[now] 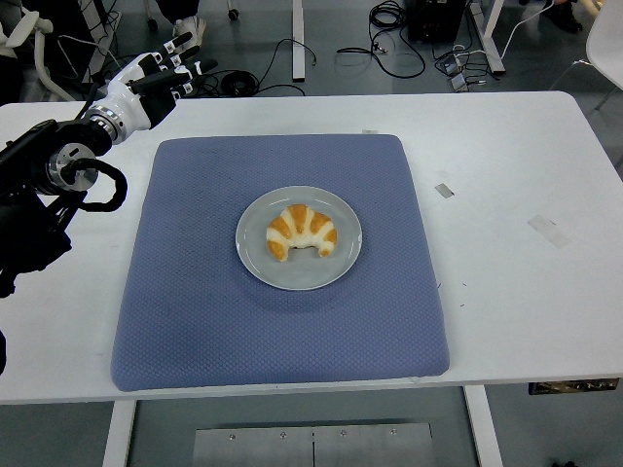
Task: Place the bread on the table
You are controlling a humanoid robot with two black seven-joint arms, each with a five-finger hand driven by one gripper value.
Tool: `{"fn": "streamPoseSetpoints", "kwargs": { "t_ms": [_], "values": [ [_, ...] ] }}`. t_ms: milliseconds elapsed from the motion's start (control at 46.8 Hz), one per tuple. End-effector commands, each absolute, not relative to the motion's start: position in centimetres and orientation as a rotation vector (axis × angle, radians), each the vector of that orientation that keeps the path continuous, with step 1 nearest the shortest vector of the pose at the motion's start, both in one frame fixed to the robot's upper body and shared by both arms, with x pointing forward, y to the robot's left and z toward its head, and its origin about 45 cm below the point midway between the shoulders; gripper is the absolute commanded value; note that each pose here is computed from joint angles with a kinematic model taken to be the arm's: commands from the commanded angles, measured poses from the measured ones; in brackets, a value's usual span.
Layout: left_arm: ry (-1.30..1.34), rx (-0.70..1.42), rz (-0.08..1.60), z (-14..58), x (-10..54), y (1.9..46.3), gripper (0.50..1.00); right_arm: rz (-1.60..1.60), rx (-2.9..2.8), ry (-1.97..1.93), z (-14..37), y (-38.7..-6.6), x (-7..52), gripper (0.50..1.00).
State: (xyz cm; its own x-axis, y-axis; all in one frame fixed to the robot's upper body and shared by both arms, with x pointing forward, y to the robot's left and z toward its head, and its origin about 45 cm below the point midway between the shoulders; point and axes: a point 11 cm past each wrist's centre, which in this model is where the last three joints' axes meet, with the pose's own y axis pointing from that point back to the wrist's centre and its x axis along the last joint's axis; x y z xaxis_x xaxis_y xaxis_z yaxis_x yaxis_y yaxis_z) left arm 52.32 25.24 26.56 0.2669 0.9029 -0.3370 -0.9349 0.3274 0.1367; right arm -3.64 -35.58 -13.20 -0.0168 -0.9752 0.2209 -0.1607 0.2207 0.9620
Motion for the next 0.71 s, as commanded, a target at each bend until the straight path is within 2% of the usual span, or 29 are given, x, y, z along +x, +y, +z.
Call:
{"fn": "streamPoseSetpoints", "kwargs": {
  "t_ms": [0,684],
  "values": [
    [0.387,-0.095,1.240,26.47,52.29,25.14,0.984,-0.959,1.157,-1.422,-13.20,-35.58,-3.64,1.000],
    [0.373,-0.072,1.229,26.55,52.29,24.81,0.984,-0.960,1.156,-1.423,-13.20,-35.58,-3.64,1.000]
  ]
}}
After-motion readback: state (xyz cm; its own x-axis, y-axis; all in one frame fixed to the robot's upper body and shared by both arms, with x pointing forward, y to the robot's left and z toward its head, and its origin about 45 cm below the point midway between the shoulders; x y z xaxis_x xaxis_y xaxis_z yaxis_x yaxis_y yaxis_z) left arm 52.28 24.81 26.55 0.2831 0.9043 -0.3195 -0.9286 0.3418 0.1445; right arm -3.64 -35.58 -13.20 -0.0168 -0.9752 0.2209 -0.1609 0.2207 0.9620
